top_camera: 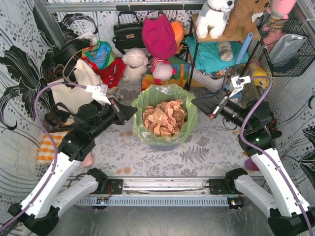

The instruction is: Tie the trash bag

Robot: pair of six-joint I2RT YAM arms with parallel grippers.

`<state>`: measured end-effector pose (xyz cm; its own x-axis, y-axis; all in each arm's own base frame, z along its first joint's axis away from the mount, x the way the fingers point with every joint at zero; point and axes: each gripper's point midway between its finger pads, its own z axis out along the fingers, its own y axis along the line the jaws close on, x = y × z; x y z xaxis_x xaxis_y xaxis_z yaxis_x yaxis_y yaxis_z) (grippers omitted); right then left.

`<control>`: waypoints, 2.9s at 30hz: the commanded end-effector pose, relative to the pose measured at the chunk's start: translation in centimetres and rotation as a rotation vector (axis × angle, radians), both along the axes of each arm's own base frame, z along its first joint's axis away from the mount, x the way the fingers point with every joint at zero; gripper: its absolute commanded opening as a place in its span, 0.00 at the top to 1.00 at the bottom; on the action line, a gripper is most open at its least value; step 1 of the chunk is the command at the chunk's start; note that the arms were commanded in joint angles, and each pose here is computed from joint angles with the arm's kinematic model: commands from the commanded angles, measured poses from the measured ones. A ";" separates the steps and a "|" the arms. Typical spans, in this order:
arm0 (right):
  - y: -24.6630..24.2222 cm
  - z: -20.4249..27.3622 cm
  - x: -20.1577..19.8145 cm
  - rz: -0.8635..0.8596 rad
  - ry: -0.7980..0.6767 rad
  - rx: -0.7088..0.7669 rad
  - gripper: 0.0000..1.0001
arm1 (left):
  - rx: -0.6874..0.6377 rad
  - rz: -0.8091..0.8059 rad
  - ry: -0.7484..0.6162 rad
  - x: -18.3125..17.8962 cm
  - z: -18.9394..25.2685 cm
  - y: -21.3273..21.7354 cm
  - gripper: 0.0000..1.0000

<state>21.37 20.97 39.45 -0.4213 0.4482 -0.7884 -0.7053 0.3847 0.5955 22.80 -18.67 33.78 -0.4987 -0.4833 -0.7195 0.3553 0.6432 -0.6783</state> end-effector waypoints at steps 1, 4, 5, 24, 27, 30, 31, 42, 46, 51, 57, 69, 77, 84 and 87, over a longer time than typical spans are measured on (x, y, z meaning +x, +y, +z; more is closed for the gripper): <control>-0.4 0.8 0.8 -0.054 -0.061 0.023 1.00 | -0.006 0.020 -0.070 1.4 1.0 -0.3 1.00; -0.5 -0.6 1.4 -0.074 -0.031 0.019 1.00 | -0.001 0.020 -0.050 1.8 0.0 -0.5 1.00; -0.6 -1.0 1.6 -0.083 -0.022 0.011 1.00 | 0.004 0.022 -0.047 1.9 -0.3 -0.6 1.00; -1.1 -5.6 -3.8 0.030 0.045 -0.068 1.00 | 0.015 -0.042 0.046 0.2 -5.3 -1.0 1.00; -0.7 -5.0 -4.8 0.077 0.024 -0.053 1.00 | 0.008 -0.061 0.057 -0.7 -5.6 -0.9 1.00; -0.6 -4.7 -5.0 0.095 0.027 -0.048 1.00 | 0.019 -0.082 0.068 -1.5 -5.4 -0.8 1.00; -0.6 -4.8 -4.8 0.087 0.030 -0.049 1.00 | 0.026 -0.082 0.067 -1.7 -5.3 -0.7 1.00; -1.9 -7.5 -1.5 -0.087 0.140 -0.115 1.00 | 0.009 0.082 -0.025 0.0 -1.7 1.7 1.00; -2.6 -7.8 -1.0 -0.138 0.154 -0.142 1.00 | -0.017 0.152 -0.041 0.8 -0.9 2.5 1.00; -3.1 -7.7 -1.2 -0.165 0.159 -0.154 1.00 | -0.044 0.080 -0.065 0.0 0.0 1.5 1.00; -3.5 -8.0 -2.2 -0.159 0.180 -0.172 1.00 | -0.054 -0.012 -0.025 -2.4 0.0 0.9 1.00; -1.2 -7.7 -5.3 0.082 0.165 -0.181 1.00 | -0.086 -0.297 0.036 -6.5 -3.1 -2.2 1.00; 1.1 -3.8 -6.8 0.289 0.096 0.000 1.00 | -0.151 -0.395 -0.043 -6.7 -0.2 -3.7 1.00; 2.0 -2.0 -6.0 0.368 0.128 0.135 1.00 | -0.151 -0.443 -0.079 -6.9 1.8 -4.3 1.00; 2.2 -1.1 -5.1 0.349 0.144 0.178 1.00 | -0.171 -0.457 -0.097 -6.8 2.5 -4.6 1.00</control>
